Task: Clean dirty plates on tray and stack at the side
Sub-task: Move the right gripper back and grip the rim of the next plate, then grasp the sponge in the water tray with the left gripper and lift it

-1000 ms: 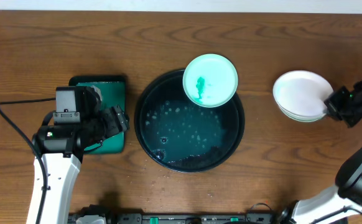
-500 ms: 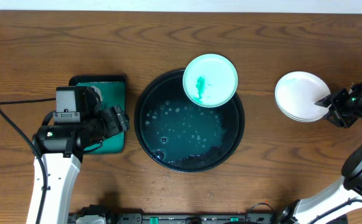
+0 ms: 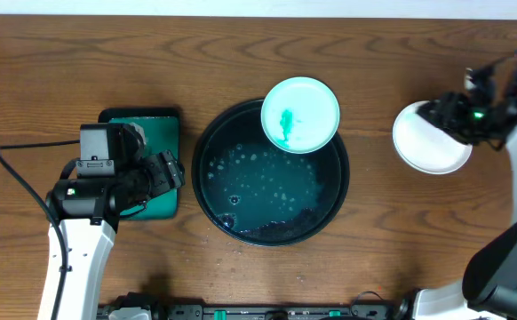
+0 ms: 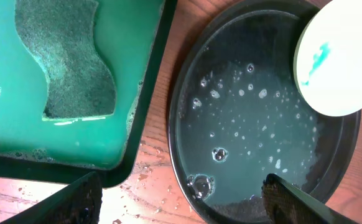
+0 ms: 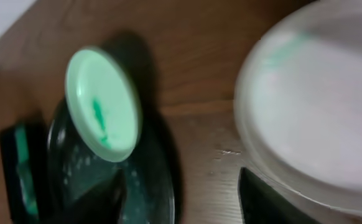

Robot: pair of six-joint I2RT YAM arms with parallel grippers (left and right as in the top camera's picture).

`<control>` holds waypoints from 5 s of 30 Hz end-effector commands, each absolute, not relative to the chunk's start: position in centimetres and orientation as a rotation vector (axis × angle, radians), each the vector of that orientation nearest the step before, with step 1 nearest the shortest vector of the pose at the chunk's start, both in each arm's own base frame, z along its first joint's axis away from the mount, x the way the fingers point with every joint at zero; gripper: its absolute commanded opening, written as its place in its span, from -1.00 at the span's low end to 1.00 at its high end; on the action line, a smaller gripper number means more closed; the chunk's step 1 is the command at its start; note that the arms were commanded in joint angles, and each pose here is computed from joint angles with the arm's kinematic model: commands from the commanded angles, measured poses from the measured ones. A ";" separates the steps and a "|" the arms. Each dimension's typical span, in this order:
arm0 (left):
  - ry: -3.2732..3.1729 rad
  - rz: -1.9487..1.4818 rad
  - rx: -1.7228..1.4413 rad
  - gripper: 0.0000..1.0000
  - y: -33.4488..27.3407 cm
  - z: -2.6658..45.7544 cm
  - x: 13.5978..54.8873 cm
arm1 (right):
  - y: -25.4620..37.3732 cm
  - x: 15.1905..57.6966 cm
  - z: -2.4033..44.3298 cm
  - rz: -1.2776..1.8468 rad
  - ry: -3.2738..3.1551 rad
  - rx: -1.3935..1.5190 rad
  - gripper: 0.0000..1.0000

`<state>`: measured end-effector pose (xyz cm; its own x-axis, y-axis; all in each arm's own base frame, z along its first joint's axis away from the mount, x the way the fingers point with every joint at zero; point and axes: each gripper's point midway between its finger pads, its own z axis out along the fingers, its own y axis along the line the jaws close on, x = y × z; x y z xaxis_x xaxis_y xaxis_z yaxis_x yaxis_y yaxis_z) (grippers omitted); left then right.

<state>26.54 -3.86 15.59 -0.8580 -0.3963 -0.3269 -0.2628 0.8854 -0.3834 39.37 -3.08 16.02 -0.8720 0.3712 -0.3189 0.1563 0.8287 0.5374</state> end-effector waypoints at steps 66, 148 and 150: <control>2.778 -0.048 -0.560 0.54 0.8 10.8 27.2 | 17.6 34.7 4.6 0.560 3.106 0.064 -0.97; 2.124 -0.080 -0.377 -0.85 2.3 25.8 30.0 | 18.0 33.4 4.6 0.556 3.153 0.022 -0.97; 2.127 -0.079 -0.377 -0.86 2.3 25.7 29.9 | 18.1 33.4 4.6 0.556 3.152 0.022 -0.97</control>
<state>29.91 2.22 25.38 -0.5153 -0.3184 -0.7957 -0.2431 0.9446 -0.2205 33.24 17.57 3.82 -0.9965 0.0203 0.0815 0.0459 0.9442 0.3261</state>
